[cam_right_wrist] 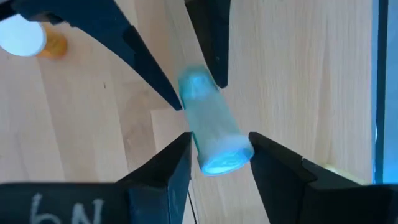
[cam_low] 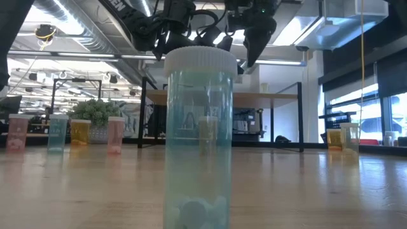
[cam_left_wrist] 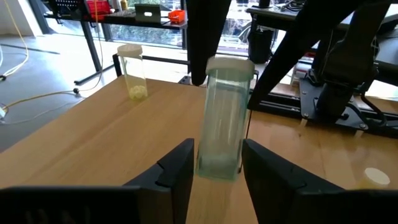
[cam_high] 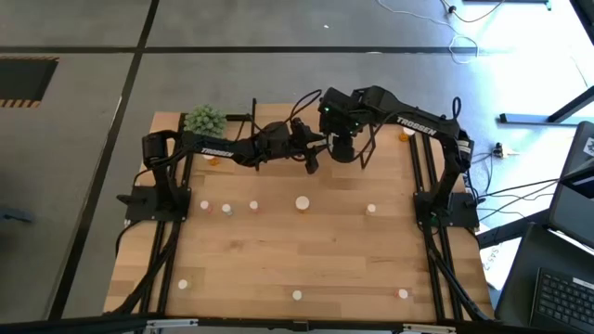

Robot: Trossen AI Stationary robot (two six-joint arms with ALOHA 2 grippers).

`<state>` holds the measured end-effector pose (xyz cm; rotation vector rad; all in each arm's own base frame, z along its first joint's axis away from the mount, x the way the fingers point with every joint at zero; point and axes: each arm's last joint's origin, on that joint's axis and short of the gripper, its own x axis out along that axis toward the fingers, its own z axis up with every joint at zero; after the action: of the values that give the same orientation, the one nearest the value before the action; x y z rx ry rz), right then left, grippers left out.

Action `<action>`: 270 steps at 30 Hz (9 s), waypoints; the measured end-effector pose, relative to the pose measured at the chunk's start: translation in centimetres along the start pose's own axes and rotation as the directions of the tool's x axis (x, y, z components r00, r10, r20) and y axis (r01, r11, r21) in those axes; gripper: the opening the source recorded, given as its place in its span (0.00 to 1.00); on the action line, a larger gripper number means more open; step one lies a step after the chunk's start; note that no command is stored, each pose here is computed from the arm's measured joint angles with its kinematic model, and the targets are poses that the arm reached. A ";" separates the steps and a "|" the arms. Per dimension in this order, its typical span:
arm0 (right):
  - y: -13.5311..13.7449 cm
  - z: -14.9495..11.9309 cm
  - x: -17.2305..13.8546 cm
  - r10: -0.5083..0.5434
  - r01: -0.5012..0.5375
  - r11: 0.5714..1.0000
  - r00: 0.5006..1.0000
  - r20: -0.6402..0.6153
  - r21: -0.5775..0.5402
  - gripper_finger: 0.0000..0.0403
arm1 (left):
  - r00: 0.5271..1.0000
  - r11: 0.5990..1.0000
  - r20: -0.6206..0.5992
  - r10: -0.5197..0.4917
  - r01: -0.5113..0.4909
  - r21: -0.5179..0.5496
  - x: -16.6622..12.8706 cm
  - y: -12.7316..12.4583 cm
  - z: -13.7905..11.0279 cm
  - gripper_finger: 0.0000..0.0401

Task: Pick and place medicine bottles onto shelf by color
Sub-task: Put the top right blue medicine bottle on the shelf

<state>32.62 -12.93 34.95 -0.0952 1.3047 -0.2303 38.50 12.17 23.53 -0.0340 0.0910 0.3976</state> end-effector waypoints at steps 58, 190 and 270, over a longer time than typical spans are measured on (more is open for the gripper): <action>-0.3 -0.8 -7.2 0.180 -0.161 0.975 0.977 0.119 -0.151 0.40 | 0.998 0.998 -0.056 0.006 -0.002 0.061 -14.1 -2.7 11.5 0.32; -3.5 0.5 3.1 0.228 -0.224 0.962 0.974 0.012 -0.154 0.29 | 0.993 0.997 -0.120 -0.010 0.019 0.074 -14.4 -3.0 10.9 0.32; -12.1 -2.2 4.6 0.009 -0.023 0.976 0.998 0.069 0.217 0.32 | 0.989 0.994 -0.111 0.093 -0.087 0.058 -14.4 -2.7 10.9 0.32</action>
<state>30.29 -25.58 32.40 0.0930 1.2053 -0.3517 27.23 4.68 35.81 0.0001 0.2164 0.4837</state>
